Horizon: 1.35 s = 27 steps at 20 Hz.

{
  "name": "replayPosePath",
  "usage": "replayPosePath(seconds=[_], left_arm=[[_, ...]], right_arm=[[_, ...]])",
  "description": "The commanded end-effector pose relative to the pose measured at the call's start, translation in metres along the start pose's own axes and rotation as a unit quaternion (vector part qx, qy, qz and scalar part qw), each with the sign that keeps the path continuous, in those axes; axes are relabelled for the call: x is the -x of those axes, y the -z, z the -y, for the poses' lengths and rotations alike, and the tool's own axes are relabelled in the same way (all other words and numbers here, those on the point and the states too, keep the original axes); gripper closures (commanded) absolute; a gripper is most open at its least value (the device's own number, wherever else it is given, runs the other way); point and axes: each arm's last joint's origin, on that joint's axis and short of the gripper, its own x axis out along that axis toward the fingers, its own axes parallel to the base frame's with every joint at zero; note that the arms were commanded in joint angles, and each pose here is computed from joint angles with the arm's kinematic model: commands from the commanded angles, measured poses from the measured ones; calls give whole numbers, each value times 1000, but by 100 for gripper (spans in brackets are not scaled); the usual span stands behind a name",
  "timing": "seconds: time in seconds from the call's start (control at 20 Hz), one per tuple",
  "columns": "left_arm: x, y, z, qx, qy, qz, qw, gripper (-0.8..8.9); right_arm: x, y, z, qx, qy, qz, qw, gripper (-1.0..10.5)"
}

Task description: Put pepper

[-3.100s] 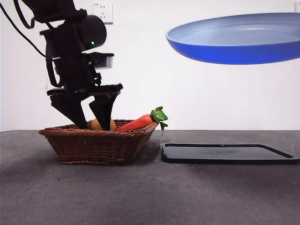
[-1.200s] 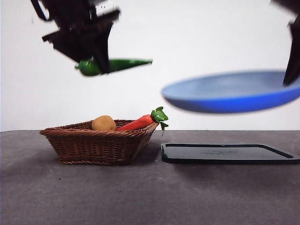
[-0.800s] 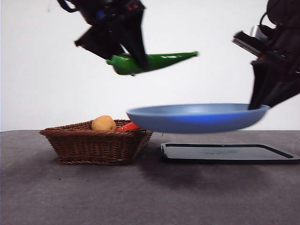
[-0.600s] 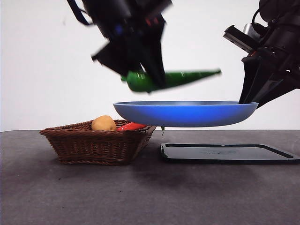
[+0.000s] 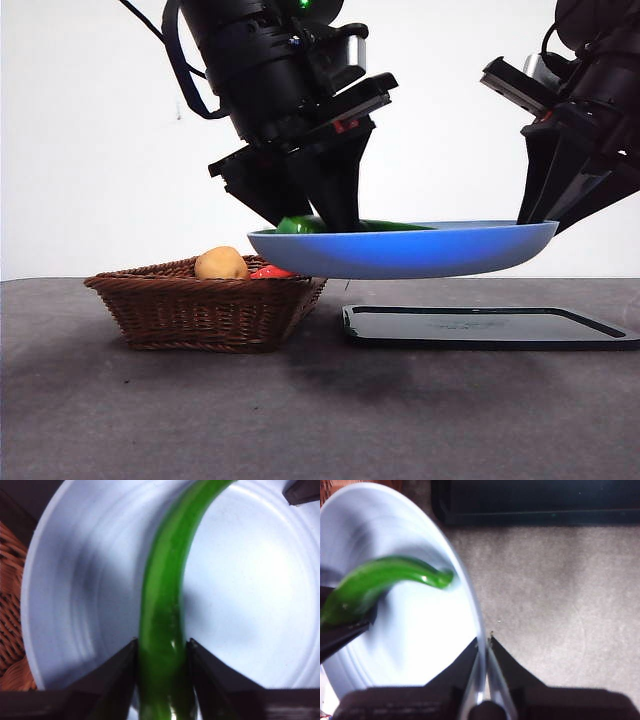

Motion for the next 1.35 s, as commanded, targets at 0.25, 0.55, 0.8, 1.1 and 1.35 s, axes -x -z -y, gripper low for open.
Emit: replayPosePath(seconds=[0.25, 0.55, 0.8, 1.1, 1.35], left_arm=[[3, -3, 4, -7, 3, 5, 1000, 552], [64, 1, 12, -17, 4, 72, 997, 553], [131, 16, 20, -28, 7, 158, 987, 553], [188, 38, 27, -38, 9, 241, 970, 553], [199, 45, 28, -38, 10, 255, 966, 553]], right_arm=[[1, -5, -4, 11, -8, 5, 1000, 943], [5, -11, 4, 3, -2, 31, 1000, 944], [17, -29, 39, -55, 22, 92, 994, 944], [-3, -58, 95, -129, 36, 117, 984, 944], [-19, -86, 109, -136, 38, 111, 984, 944]])
